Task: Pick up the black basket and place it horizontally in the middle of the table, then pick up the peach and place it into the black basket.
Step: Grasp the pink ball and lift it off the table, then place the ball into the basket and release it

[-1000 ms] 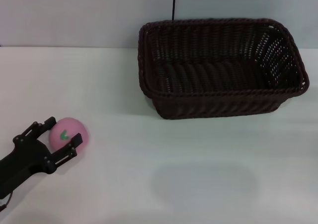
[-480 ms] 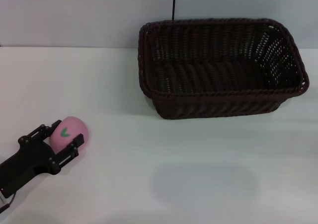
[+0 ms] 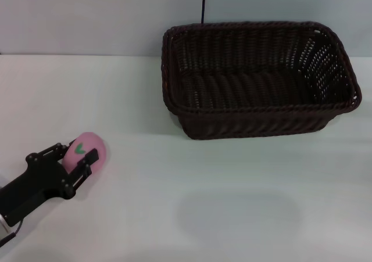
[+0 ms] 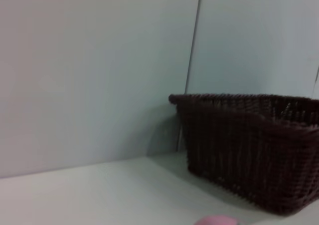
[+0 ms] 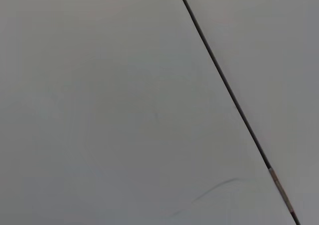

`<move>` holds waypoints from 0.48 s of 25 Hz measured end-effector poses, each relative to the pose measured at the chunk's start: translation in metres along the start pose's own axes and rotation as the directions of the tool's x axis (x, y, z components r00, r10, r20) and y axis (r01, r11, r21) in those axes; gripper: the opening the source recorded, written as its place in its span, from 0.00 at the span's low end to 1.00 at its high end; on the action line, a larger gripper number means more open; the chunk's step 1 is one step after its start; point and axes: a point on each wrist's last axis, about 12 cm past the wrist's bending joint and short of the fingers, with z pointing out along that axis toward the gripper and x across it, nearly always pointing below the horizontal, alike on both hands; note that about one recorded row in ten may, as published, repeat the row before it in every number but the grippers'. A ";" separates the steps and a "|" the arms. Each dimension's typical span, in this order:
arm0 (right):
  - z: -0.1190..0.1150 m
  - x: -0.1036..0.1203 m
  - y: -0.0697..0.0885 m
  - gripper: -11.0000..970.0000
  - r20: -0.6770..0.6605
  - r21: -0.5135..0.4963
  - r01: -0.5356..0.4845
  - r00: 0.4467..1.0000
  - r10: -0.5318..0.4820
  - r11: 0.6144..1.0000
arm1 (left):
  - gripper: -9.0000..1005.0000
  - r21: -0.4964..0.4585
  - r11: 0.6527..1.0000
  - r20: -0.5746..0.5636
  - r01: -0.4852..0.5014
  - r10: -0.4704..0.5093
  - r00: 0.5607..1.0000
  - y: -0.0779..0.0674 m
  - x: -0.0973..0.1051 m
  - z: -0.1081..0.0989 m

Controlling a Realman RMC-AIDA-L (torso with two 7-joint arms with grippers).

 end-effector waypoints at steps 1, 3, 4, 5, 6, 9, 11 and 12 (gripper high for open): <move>0.000 0.000 0.000 0.64 0.000 0.000 0.000 1.000 0.000 1.000 | 0.46 0.004 1.000 0.012 0.004 -0.004 1.000 0.000 -0.002 0.000; 0.001 0.000 0.000 0.64 0.000 -0.001 0.000 1.000 0.000 1.000 | 0.40 0.014 1.000 0.064 0.026 -0.027 0.998 -0.001 -0.008 0.004; 0.001 0.000 0.001 0.64 0.000 -0.002 0.000 1.000 0.000 1.000 | 0.39 0.017 0.999 0.095 0.041 -0.043 0.995 -0.001 -0.012 0.006; 0.002 0.000 0.001 0.64 0.000 -0.003 0.000 1.000 0.000 1.000 | 0.37 0.025 0.998 0.133 0.062 -0.065 0.989 -0.001 -0.018 0.010; 0.002 0.000 0.001 0.64 0.001 -0.004 -0.001 1.000 0.001 1.000 | 0.36 0.039 0.996 0.173 0.081 -0.087 0.981 -0.001 -0.023 0.015; 0.004 0.002 0.003 0.64 -0.002 -0.007 -0.007 1.000 0.007 1.000 | 0.34 0.098 0.989 0.264 0.110 -0.132 0.955 -0.005 -0.041 0.040; 0.004 0.003 0.004 0.64 -0.005 -0.010 -0.010 1.000 0.010 1.000 | 0.32 0.151 0.982 0.299 0.115 -0.157 0.941 -0.009 -0.054 0.063; 0.005 0.003 0.005 0.64 -0.006 -0.013 -0.010 1.000 0.010 1.000 | 0.32 0.178 0.977 0.307 0.116 -0.167 0.937 -0.012 -0.060 0.074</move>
